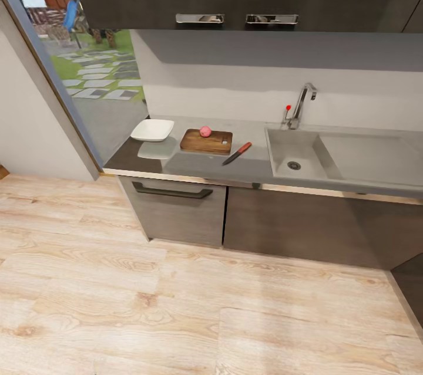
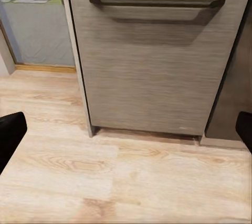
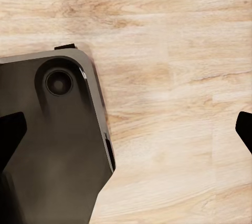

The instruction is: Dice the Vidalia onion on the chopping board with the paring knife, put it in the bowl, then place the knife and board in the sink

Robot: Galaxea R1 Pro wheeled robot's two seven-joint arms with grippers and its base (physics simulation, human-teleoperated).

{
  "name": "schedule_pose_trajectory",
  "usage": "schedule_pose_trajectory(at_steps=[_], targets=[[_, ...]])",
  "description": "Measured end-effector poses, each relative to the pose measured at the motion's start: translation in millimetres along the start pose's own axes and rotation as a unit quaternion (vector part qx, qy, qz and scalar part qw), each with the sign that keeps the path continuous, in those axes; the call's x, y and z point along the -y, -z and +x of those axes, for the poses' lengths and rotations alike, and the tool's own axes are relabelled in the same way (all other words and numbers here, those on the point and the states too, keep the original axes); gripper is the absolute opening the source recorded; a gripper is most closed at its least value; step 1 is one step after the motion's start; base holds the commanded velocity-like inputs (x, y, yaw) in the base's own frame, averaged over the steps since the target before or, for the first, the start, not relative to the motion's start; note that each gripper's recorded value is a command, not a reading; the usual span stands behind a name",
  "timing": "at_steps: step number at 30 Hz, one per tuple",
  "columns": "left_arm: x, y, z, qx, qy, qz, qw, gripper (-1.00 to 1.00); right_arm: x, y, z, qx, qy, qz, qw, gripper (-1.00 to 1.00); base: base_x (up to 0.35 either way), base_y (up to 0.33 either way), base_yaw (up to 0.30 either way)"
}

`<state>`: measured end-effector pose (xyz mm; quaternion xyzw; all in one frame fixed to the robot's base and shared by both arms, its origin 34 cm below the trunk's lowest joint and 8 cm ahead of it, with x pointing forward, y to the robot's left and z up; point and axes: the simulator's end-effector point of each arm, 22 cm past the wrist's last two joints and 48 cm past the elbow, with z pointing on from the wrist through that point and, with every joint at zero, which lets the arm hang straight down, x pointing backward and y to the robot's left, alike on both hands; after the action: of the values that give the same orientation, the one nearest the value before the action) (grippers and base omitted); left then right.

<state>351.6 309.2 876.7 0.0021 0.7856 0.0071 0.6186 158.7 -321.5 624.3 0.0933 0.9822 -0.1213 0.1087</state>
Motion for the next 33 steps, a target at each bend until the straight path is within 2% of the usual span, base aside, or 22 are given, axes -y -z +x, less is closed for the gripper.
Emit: schedule_pose_trajectory(at_steps=[6,11,18,33], targets=[[0,11.7,16,-0.021,0.004,-0.004,0.9998,1.00,0,0.0,0,0.000,0.000,0.000,1.0000,1.00,0.000,0.000,0.000],[-5,29.6,34,-0.036,-0.004,-0.006,0.9993,1.00,0,0.0,0,0.000,0.000,0.000,1.0000,1.00,0.000,0.000,0.000],[-7,51.8,47,-0.039,-0.015,-0.008,0.9991,1.00,0,0.0,0,0.000,0.000,0.000,1.0000,1.00,0.000,0.000,0.000],[-14,57.0,53,-0.050,-0.021,-0.007,0.9985,1.00,0,0.0,0,0.000,0.000,0.000,1.0000,1.00,0.000,0.000,0.000]])
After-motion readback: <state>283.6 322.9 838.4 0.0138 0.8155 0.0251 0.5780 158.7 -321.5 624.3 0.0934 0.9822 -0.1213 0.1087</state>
